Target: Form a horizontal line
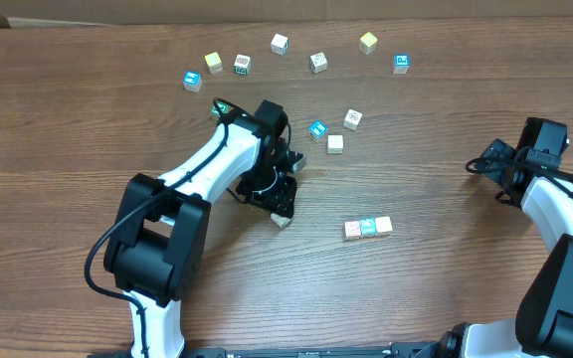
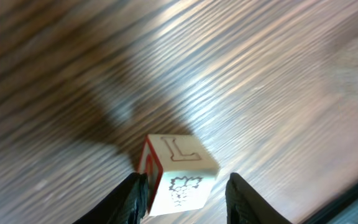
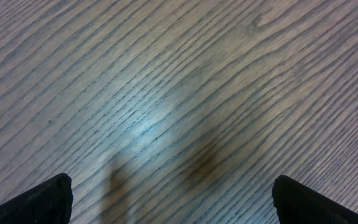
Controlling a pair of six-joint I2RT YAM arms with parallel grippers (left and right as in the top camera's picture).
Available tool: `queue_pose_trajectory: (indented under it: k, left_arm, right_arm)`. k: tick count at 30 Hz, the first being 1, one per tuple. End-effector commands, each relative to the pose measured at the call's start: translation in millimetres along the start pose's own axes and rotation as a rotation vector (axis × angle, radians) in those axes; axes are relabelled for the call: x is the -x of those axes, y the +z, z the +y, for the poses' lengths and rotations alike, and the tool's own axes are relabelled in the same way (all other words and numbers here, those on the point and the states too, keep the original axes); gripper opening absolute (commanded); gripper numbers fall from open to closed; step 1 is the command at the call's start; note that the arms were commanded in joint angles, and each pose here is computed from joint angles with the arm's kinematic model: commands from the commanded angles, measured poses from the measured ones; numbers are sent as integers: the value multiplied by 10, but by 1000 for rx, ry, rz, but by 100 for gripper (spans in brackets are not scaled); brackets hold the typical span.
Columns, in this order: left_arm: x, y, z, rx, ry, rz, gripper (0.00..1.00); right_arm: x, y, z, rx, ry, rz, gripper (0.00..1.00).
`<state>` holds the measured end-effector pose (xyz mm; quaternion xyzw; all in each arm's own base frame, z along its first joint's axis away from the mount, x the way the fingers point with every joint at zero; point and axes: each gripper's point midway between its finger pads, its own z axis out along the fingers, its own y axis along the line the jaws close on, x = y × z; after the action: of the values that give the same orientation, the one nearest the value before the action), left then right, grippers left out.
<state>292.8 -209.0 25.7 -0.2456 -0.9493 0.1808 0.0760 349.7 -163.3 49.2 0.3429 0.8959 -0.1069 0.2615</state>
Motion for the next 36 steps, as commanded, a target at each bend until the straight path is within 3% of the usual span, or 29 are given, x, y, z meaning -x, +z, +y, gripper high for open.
queue_pose_trajectory:
  k: [1,5,9,12,18,22,36]
  left_arm:
    - [62,0,-178,-168,33,-30,39]
    - [44,27,-158,-167,36,-18,44]
    - [-42,68,-190,-149,125,18,62]
    - [-84,115,16,13,138,55,65]
    - [-51,158,148,182,126,62,64]
    - [-15,154,247,285,93,50,58]
    - [1,158,240,284,88,43,43]
  right_arm:
    - [42,-4,1,0,8,-11,100]
    - [42,-4,1,0,8,-11,100]
    - [42,-4,1,0,7,-11,100]
    - [42,-4,1,0,7,-11,100]
    - [42,-4,1,0,7,-11,100]
    - [42,-4,1,0,8,-11,100]
    - [42,-4,1,0,7,-11,100]
